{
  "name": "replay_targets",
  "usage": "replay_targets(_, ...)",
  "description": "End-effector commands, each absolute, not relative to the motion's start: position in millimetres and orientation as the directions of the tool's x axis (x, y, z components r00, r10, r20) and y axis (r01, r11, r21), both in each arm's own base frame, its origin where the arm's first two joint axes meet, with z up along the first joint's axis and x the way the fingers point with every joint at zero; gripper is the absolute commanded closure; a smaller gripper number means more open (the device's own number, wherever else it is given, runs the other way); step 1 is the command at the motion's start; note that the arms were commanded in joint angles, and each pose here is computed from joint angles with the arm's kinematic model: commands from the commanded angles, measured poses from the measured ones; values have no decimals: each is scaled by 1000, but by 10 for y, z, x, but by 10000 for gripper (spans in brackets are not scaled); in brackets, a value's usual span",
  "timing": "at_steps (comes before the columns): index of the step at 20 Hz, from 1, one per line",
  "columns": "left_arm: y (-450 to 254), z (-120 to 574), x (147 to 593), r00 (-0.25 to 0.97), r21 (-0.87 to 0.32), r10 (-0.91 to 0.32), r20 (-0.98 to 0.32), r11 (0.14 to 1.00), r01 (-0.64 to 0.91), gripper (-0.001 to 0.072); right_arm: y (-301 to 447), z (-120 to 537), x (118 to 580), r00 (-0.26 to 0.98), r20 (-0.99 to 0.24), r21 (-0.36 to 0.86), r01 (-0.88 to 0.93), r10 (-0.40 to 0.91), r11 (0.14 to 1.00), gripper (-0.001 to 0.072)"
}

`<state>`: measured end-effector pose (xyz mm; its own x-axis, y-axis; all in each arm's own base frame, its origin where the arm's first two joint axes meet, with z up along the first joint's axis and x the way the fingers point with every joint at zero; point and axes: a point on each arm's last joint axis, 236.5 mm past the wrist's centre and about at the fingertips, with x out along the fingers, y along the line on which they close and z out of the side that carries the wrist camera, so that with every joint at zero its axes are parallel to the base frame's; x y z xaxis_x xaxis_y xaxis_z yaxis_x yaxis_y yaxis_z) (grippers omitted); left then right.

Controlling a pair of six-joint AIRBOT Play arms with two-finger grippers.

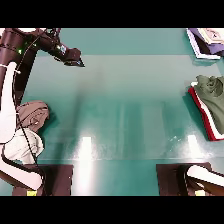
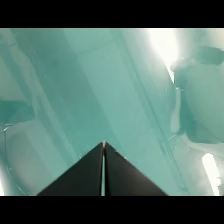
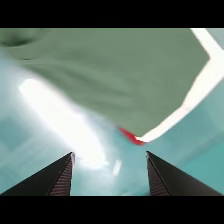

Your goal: Fold the shirts.

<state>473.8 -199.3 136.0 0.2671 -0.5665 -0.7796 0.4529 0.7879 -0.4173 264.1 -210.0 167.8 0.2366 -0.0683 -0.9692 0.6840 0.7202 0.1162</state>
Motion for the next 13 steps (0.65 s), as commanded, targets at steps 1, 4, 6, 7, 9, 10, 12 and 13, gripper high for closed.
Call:
replay_targets(1,-1993,1357,4725,262,-417,-566,-781,787,455,682,-1662,1940,2995,401,-916,239,564,-10,790,263)
replay_targets(4,-2000,1383,4785,288,-414,-569,-770,790,453,682,-1132,2266,3230,526,-850,291,406,39,867,692)
replay_targets(6,-2002,1401,4824,304,-411,-570,-763,792,452,682,-784,2453,3324,584,-809,290,301,65,908,692)
replay_targets(7,-2005,1410,4844,313,-410,-571,-759,792,452,682,-615,2531,3355,606,-791,286,250,81,925,692)
replay_targets(9,-2006,1424,4874,325,-408,-572,-753,794,451,682,-295,2645,3413,637,-761,284,154,125,946,692)
replay_targets(10,-2007,1431,4889,332,-407,-572,-750,795,450,682,-165,2679,3425,644,-751,283,115,146,952,692)
replay_targets(12,-2008,1440,4906,339,-406,-572,-747,796,450,682,41,2692,3431,639,-747,283,57,183,957,692)
replay_targets(13,-2008,1443,4912,342,-405,-573,-745,796,450,682,108,2688,3430,634,-748,284,38,196,958,692)
